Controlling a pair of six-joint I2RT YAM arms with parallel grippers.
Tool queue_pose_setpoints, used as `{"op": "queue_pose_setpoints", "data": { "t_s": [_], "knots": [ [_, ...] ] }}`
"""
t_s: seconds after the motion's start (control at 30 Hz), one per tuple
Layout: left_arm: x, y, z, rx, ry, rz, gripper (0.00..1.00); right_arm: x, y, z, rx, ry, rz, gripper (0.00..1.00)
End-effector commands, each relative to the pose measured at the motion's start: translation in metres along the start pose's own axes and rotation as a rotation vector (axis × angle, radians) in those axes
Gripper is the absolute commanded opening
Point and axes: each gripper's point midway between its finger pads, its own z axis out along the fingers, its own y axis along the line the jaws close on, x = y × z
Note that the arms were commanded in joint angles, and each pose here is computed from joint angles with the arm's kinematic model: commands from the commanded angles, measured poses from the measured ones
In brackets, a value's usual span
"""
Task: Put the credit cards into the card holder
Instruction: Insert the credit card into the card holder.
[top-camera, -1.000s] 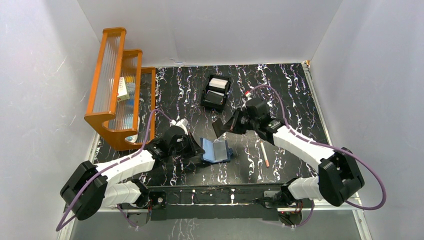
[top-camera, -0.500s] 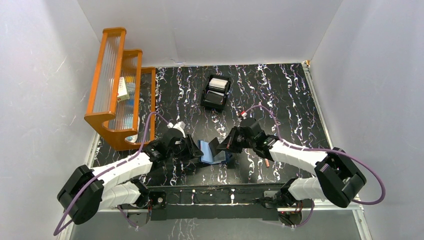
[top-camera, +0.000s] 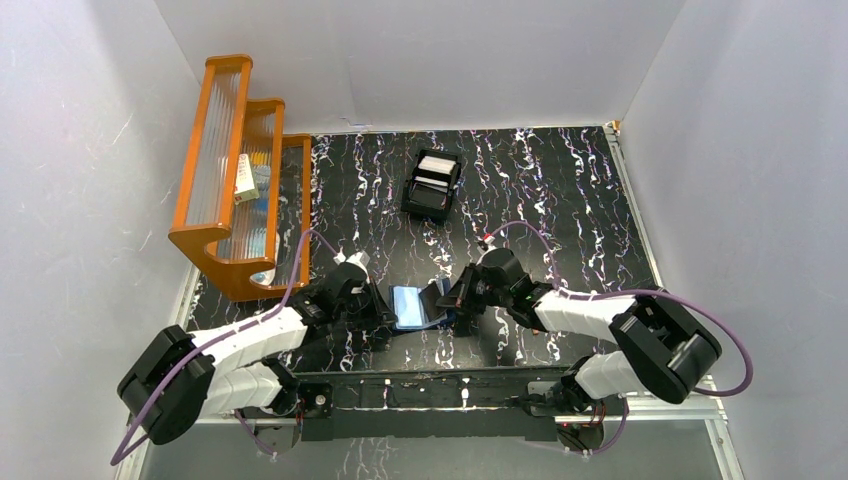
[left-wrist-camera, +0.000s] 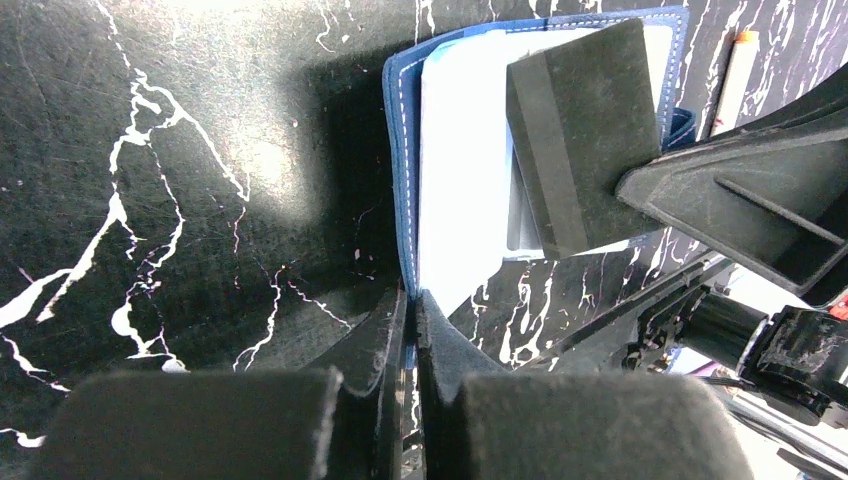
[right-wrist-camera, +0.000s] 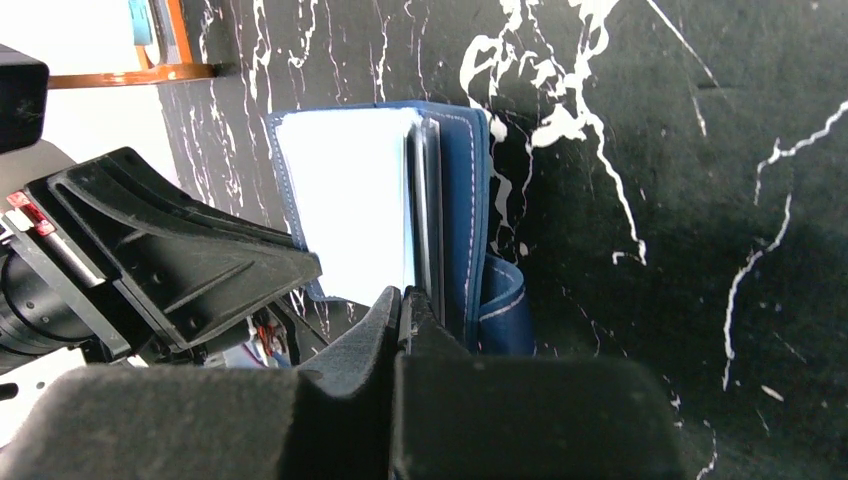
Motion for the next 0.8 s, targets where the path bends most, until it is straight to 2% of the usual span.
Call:
{"op": "queue_pose_setpoints", "data": {
  "t_s": [0.0,0.77],
  "knots": [
    [0.002,0.005,0.002,-0.020,0.010,0.025,0.00,-0.007,0.017,0.006,-0.090,-0.036,-0.060,0.00],
    [0.007,0.011,0.006,-0.037,0.034,0.041,0.00,0.009,0.024,0.016,-0.209,0.001,-0.201,0.01]
  ]
}}
